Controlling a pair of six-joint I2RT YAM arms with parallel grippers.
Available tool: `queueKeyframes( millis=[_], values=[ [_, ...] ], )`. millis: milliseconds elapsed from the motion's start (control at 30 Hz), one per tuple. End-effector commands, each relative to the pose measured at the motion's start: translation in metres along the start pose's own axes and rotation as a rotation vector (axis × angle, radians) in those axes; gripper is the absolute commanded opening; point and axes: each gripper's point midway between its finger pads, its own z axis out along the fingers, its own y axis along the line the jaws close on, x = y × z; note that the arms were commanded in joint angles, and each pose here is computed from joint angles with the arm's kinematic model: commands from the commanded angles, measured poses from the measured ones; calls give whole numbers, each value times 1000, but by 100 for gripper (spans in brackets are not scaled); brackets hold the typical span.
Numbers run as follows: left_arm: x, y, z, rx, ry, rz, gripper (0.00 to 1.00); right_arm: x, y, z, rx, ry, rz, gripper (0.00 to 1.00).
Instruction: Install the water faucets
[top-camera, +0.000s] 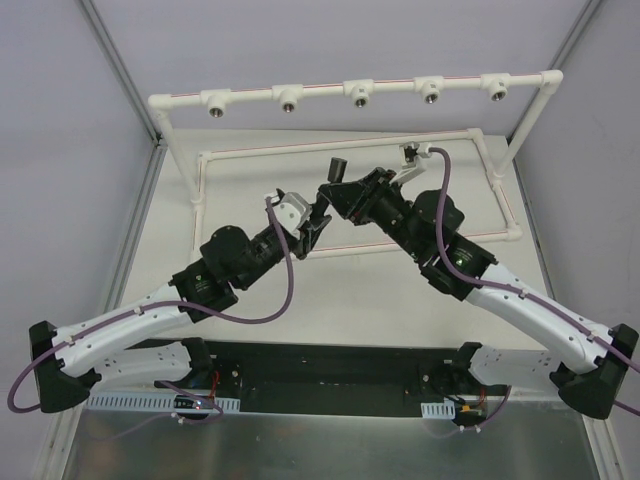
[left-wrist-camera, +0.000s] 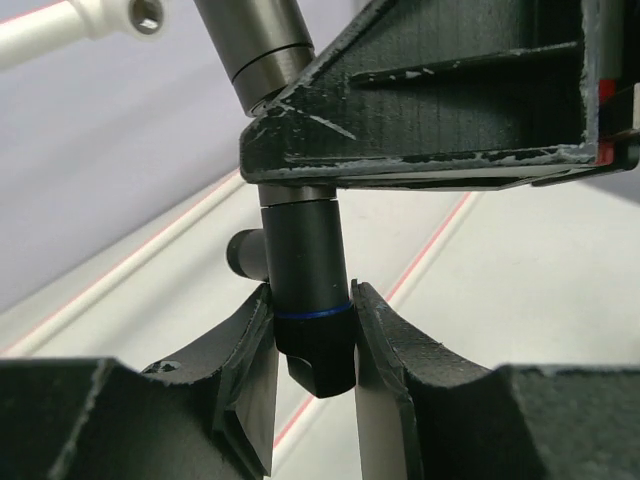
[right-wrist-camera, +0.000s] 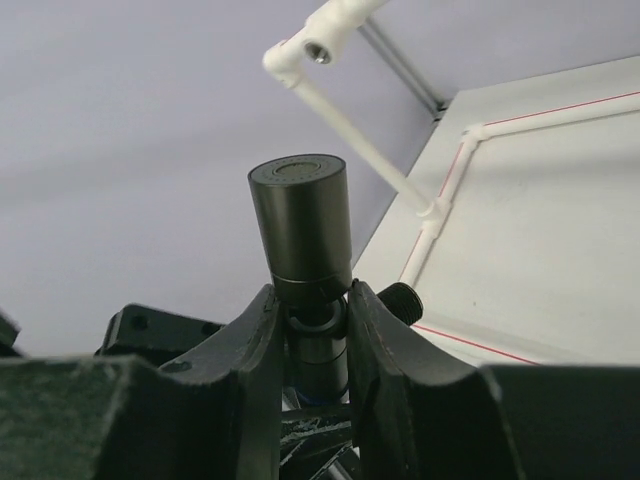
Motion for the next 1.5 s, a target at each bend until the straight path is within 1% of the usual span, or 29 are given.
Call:
queueKeyframes(
  millis=[0, 67, 100, 133, 167, 200, 267, 300, 367, 433, 567, 733, 967, 1033, 1133, 1333, 1400, 1467],
  values=[
    [-37, 28, 8, -108, -38, 274, 0, -47, -21, 12, 177, -186, 0, 2],
    [-40, 31, 7, -125, -28, 246, 0, -48, -24, 14, 203, -189, 12, 6],
    [-44, 30, 6, -122, -39, 226, 0, -50, -24, 13, 207, -193, 19, 10],
    [-46, 27, 4, -110, -51, 197, 0, -50, -23, 11, 202, -192, 21, 16],
    [-49, 24, 1, -91, -63, 164, 0, -50, -20, 10, 192, -189, 21, 25],
    [-50, 20, -1, -72, -74, 131, 0, -49, -19, 9, 182, -182, 20, 36],
    [-58, 13, -7, -40, -106, 41, 0, -47, -8, 4, 123, -162, 14, 52],
    [-61, 9, -11, -25, -124, -10, 0, -44, -1, 1, 77, -145, 12, 58],
    [-70, 2, -18, 11, -177, -108, 0, -40, 15, -6, -31, -135, 12, 64],
    [-74, -6, -24, 51, -215, -216, 0, -36, 24, -12, -98, -122, 15, 65],
    [-84, -18, -37, 122, -257, -362, 0, -30, 36, -24, -163, -73, 5, 66],
    [-84, -27, -45, 171, -289, -475, 0, -19, 61, -44, -311, -1, -2, 66],
    [-90, -37, -50, 237, -310, -557, 0, -6, 76, -58, -413, 72, -13, 65],
    [-94, -41, -50, 260, -309, -582, 0, -4, 77, -59, -428, 81, -14, 65],
    [-97, -51, -51, 318, -300, -607, 0, -3, 78, -58, -435, 86, -10, 62],
    [-98, -58, -52, 355, -292, -631, 0, -3, 79, -60, -444, 80, -5, 59],
    [-96, -58, -51, 357, -288, -634, 0, -4, 78, -60, -440, 74, -7, 54],
    [-95, -59, -51, 358, -285, -633, 0, -4, 78, -61, -439, 71, -6, 46]
  ],
)
